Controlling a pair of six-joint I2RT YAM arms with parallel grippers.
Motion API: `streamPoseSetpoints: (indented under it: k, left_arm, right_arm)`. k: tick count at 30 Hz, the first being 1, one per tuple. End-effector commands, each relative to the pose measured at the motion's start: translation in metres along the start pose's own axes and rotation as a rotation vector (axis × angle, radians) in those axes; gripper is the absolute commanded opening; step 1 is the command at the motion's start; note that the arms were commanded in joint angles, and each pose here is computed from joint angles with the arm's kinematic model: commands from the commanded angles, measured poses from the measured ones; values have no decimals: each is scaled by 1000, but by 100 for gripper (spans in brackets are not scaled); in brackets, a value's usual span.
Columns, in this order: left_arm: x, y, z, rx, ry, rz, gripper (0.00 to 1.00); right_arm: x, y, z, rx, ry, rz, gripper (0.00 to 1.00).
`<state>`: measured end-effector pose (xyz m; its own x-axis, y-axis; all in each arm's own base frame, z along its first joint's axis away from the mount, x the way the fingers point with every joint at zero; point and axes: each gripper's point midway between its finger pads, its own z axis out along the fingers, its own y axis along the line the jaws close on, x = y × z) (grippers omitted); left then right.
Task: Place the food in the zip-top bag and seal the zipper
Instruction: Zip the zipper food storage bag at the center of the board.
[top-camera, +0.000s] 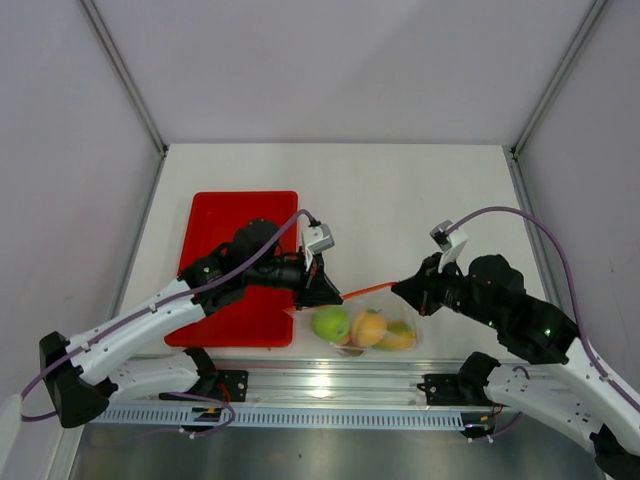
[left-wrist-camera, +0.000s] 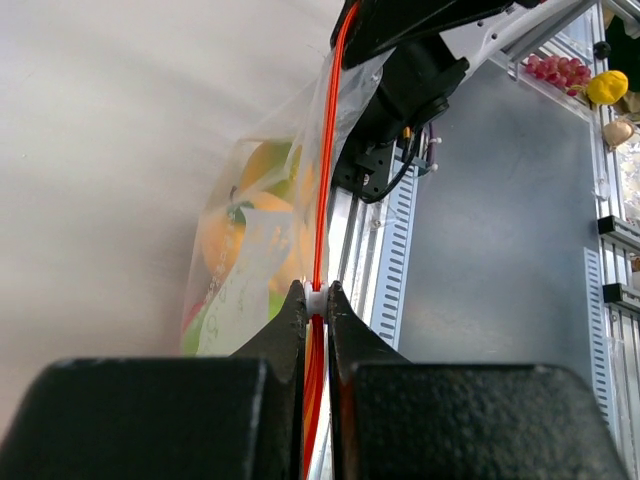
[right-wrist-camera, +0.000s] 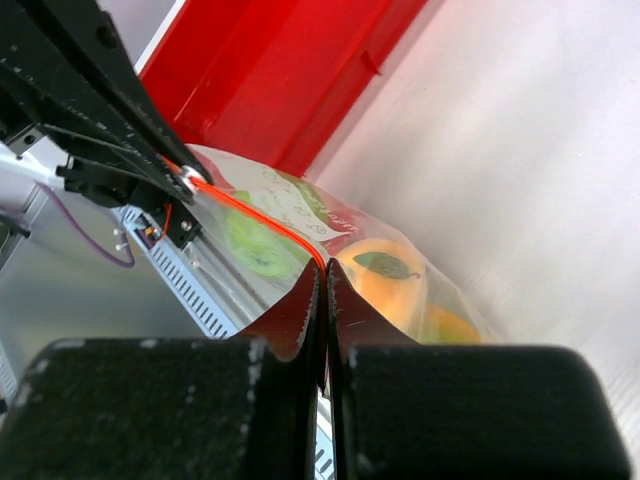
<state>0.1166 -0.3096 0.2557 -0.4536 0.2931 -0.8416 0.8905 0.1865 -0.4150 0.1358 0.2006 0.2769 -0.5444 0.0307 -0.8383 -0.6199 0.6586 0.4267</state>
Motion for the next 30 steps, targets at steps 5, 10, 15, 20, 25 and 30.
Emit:
streamPoseSetpoints:
  k: [5, 10, 15, 20, 25, 30]
  left_arm:
    - [9, 7, -13, -48, 4, 4, 1]
    - [13, 10, -17, -67, 6, -2, 1]
    - [16, 13, -25, -90, -3, -3, 1]
    - [20, 16, -32, -118, -11, -11, 1]
    - [26, 20, -39, -143, -20, -17, 1]
    - [29, 22, -45, -166, -33, -24, 0]
  right_arm:
    - [-8, -24, -12, 138, -73, 41, 0]
    - [-9, -24, -19, 138, -83, 36, 0]
    - [-9, -27, -26, 154, -89, 32, 0]
    - [-10, -30, -34, 168, -102, 30, 0]
    - [-11, -33, -41, 187, -114, 37, 0]
    - [-13, -34, -45, 199, -122, 34, 0]
